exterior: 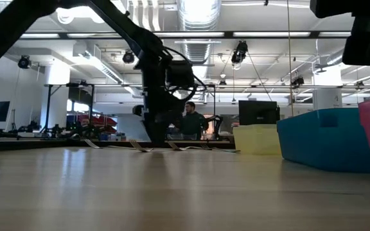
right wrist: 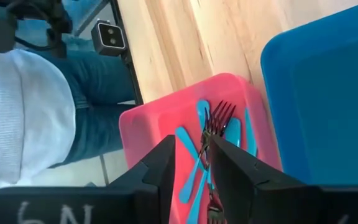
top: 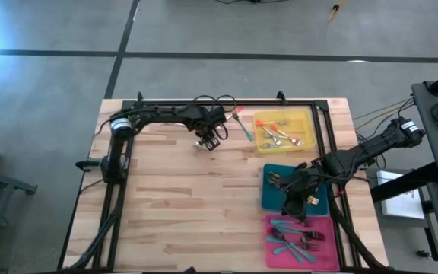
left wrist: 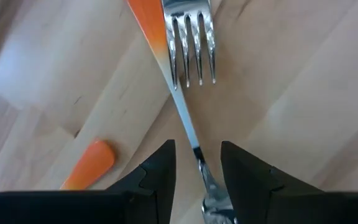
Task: Sort silverware by color (type)
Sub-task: Put the orange fork into the yellow bin
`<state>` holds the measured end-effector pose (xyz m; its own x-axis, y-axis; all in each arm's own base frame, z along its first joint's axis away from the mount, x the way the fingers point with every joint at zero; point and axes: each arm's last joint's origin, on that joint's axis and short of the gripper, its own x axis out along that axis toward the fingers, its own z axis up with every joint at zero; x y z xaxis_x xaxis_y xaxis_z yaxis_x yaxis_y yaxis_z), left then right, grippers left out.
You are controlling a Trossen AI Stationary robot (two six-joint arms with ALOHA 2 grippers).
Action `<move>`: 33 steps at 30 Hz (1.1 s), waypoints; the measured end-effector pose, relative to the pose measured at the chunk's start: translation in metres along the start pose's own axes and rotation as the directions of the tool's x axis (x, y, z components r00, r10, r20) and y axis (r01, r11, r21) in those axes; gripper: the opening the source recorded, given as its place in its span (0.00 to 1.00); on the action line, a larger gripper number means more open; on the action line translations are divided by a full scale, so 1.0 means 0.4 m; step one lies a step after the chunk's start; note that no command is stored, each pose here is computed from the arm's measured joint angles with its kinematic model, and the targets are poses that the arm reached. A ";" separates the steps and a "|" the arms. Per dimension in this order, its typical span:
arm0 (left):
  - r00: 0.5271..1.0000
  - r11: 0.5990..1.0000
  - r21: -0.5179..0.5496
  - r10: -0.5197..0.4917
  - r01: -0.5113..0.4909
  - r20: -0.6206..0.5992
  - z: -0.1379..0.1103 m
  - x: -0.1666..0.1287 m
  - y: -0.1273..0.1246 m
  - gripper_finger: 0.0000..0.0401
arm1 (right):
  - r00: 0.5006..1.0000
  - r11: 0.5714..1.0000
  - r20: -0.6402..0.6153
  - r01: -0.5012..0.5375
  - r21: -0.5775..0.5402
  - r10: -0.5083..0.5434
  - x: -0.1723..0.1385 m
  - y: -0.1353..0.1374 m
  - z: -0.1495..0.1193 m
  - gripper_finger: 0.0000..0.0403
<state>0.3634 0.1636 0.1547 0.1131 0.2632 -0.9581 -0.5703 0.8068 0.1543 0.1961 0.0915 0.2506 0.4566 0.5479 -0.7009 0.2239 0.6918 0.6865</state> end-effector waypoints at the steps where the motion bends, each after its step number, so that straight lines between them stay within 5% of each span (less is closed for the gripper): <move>1: 1.000 1.000 0.001 0.003 -0.003 -0.006 0.002 0.008 -0.002 0.28 | 1.000 1.000 0.000 0.000 0.000 0.000 0.000 0.000 0.000 0.22; 8: 0.999 0.999 -0.017 0.029 -0.029 -0.027 0.004 0.038 0.007 0.28 | 1.000 1.000 0.000 0.000 -0.001 0.000 0.000 0.000 0.000 0.20; 13: 0.998 0.991 -0.131 -0.040 0.035 -0.038 -0.003 0.050 0.022 0.27 | 1.000 1.000 0.000 0.000 0.000 0.000 0.000 0.000 0.000 0.21; 19: 0.993 0.973 -0.212 -0.103 0.089 -0.054 -0.023 0.077 0.034 0.15 | 1.000 0.999 0.001 -0.004 0.037 0.004 -0.003 0.001 -0.001 0.20; 23: 0.991 0.971 -0.221 -0.113 0.094 -0.075 -0.033 0.084 0.040 0.02 | 1.000 0.999 -0.003 -0.013 0.045 0.013 -0.012 0.002 -0.004 0.19; 33: 0.974 0.969 -0.154 -0.208 0.193 -0.087 -0.023 0.019 0.047 0.00 | 1.000 0.995 0.020 -0.013 0.096 0.012 -0.040 -0.001 -0.013 0.19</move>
<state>0.3458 0.1760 0.1480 0.1582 0.0427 -0.9865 -0.6557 0.7515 -0.0727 0.1843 0.0849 0.2607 0.4761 0.5464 -0.6890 0.2997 0.6358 0.7113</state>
